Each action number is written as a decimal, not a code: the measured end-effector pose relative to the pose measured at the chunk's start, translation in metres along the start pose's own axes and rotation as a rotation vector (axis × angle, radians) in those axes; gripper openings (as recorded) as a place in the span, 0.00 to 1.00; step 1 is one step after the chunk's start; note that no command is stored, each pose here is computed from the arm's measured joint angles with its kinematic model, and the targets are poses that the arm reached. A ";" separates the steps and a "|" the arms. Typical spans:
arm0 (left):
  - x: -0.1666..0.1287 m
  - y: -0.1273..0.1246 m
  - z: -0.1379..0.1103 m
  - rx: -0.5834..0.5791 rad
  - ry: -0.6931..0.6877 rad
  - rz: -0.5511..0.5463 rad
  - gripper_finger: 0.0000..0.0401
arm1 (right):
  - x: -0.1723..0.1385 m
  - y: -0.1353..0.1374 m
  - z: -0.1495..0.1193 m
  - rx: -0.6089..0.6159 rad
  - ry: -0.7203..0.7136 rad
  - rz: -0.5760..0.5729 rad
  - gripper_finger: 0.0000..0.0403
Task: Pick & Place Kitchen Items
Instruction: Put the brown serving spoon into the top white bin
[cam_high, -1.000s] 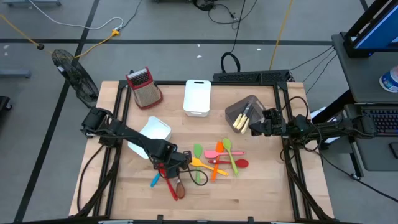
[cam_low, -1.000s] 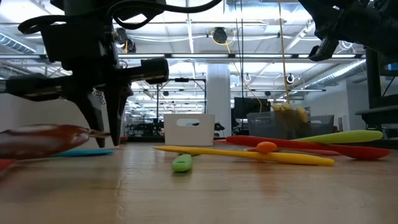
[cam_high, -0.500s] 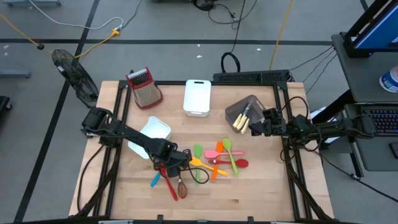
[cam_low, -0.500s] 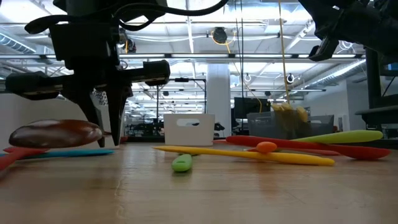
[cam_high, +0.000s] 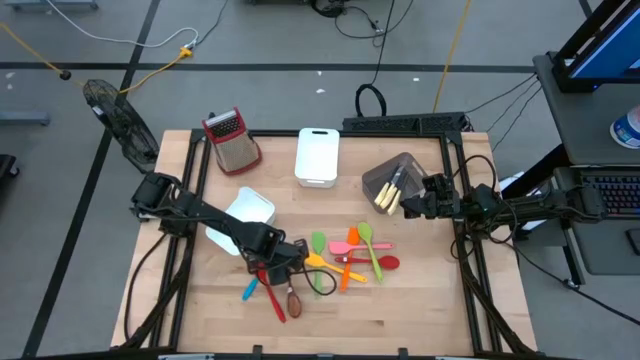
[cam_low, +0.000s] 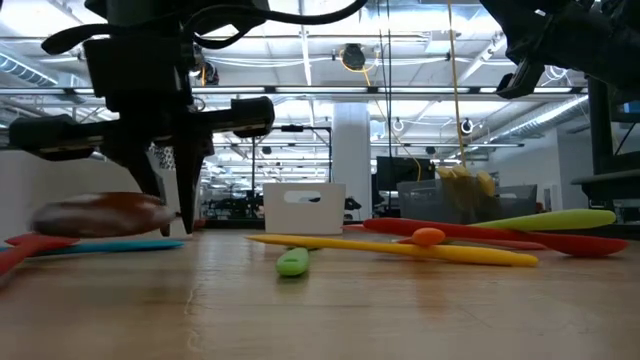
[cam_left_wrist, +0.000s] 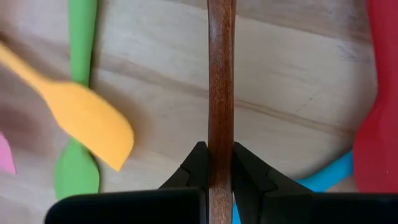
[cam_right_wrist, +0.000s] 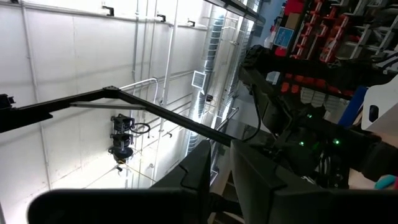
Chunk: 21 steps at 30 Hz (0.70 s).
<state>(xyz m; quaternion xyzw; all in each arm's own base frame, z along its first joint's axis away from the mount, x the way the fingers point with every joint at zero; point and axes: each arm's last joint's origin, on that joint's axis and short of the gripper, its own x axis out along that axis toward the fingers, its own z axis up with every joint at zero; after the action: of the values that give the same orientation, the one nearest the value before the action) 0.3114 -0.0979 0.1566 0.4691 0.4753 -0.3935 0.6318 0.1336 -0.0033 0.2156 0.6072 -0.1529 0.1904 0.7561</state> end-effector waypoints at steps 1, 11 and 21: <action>0.000 0.000 -0.001 -0.026 0.005 0.003 0.07 | 0.000 0.000 0.000 0.000 0.000 0.000 0.15; -0.009 0.014 0.000 -0.180 -0.031 0.041 0.07 | 0.000 0.000 0.000 0.022 0.000 0.000 0.15; -0.036 0.045 0.003 -0.387 -0.135 0.111 0.07 | 0.000 0.000 -0.001 0.011 0.025 0.004 0.15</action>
<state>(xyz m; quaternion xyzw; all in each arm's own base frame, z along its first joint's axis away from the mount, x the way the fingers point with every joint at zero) 0.3463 -0.0873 0.2015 0.3369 0.4720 -0.2900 0.7613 0.1335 -0.0025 0.2155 0.6084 -0.1437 0.2004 0.7543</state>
